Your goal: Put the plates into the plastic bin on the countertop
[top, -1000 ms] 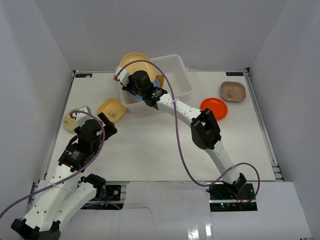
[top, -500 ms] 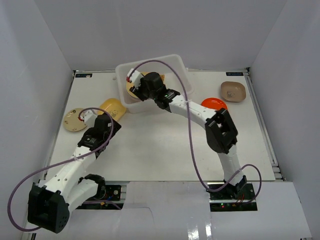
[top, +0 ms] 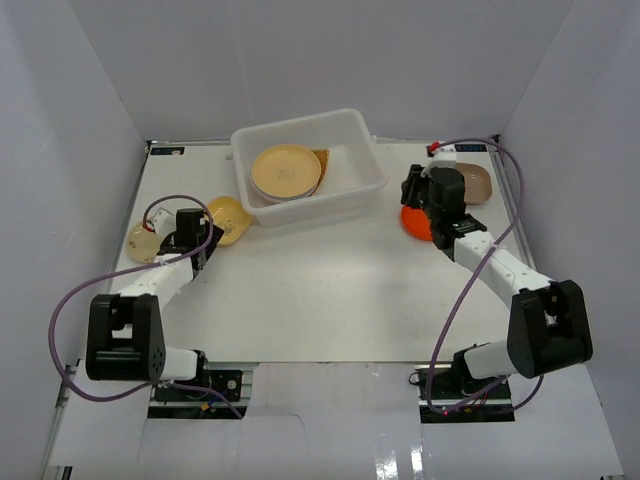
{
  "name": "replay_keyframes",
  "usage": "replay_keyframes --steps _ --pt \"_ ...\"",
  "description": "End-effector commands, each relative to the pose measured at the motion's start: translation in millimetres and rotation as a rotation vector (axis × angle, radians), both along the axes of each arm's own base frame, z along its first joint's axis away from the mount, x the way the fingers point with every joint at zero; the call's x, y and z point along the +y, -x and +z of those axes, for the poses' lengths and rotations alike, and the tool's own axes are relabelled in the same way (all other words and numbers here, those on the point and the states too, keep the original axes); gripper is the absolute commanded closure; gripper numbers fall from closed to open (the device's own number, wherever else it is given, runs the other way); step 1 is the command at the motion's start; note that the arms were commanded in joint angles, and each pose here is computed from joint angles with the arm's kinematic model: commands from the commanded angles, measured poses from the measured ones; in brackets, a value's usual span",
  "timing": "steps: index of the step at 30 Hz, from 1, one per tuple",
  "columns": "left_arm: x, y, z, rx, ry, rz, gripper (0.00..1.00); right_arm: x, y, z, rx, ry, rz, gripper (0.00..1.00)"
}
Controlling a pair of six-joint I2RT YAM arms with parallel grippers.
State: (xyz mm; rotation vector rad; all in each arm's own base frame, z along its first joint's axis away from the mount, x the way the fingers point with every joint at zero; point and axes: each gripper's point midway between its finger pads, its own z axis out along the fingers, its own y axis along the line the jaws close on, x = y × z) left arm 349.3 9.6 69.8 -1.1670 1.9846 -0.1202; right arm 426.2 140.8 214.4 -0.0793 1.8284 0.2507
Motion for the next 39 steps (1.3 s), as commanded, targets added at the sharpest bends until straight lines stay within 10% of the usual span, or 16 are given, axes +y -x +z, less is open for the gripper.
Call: replay_keyframes --steps 1,10,22,39 --pt "5.4 -30.9 18.9 -0.077 0.02 -0.006 0.16 -64.4 -2.1 -11.9 0.042 -0.181 -0.217 0.55" --pt "4.2 -59.1 3.1 -0.005 0.005 -0.05 0.41 -172.2 -10.3 -54.7 0.126 -0.273 -0.488 0.4" --pt "18.1 -58.6 -18.1 0.103 -0.026 -0.069 1.0 -245.0 -30.7 -97.0 0.189 -0.358 -0.71 0.35" --pt "36.4 -15.4 131.0 -0.127 -0.257 -0.134 1.0 -252.2 -89.5 -143.6 0.245 -0.573 -0.75 0.35"
